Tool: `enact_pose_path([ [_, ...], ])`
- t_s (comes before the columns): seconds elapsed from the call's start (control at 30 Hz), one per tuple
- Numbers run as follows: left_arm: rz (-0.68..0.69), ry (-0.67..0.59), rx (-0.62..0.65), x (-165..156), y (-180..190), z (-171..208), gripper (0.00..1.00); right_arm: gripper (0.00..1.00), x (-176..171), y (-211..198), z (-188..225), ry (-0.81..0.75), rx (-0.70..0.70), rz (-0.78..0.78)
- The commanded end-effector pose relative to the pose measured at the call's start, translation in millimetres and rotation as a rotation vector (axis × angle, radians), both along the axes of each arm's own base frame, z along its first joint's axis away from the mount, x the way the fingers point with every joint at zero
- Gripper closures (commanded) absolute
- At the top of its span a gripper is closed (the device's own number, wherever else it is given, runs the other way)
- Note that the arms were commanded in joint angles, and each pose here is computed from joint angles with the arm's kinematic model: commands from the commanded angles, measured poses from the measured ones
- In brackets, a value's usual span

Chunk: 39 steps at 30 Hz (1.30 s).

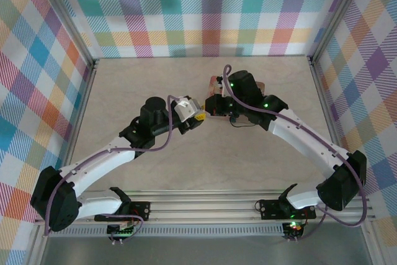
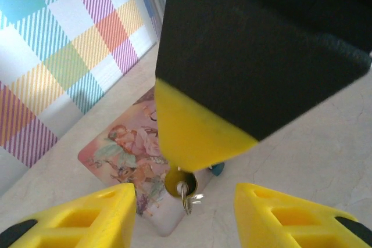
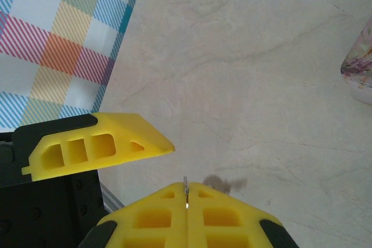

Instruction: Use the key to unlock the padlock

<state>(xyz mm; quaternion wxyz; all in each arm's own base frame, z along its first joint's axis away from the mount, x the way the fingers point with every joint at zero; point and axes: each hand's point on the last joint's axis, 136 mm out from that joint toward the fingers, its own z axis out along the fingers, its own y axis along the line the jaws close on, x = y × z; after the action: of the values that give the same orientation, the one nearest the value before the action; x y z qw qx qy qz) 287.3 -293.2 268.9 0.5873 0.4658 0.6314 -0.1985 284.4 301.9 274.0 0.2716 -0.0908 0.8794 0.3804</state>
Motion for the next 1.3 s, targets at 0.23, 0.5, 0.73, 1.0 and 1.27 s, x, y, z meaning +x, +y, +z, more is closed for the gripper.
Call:
enact_pose_path([
  [0.23, 0.045, -0.107, 0.058, 10, -13, 10, 0.56, 1.0, -3, 4, 10, 0.009, 0.031, 0.0],
  [0.5, 0.113, -0.108, 0.073, 14, -4, 11, 0.89, 1.0, -2, 1, 7, 0.028, 0.031, -0.026],
  [0.73, 0.108, -0.05, 0.08, 8, -1, 6, 1.0, 0.94, -1, 2, 12, 0.024, 0.053, -0.035],
  [1.0, -0.012, 0.088, 0.021, -13, -8, 6, 1.0, 0.5, -3, -14, 47, -0.135, 0.108, -0.009],
  [1.27, -0.241, 0.329, -0.188, -32, -7, 34, 1.0, 0.45, -28, -21, 89, -0.315, 0.257, 0.219],
])
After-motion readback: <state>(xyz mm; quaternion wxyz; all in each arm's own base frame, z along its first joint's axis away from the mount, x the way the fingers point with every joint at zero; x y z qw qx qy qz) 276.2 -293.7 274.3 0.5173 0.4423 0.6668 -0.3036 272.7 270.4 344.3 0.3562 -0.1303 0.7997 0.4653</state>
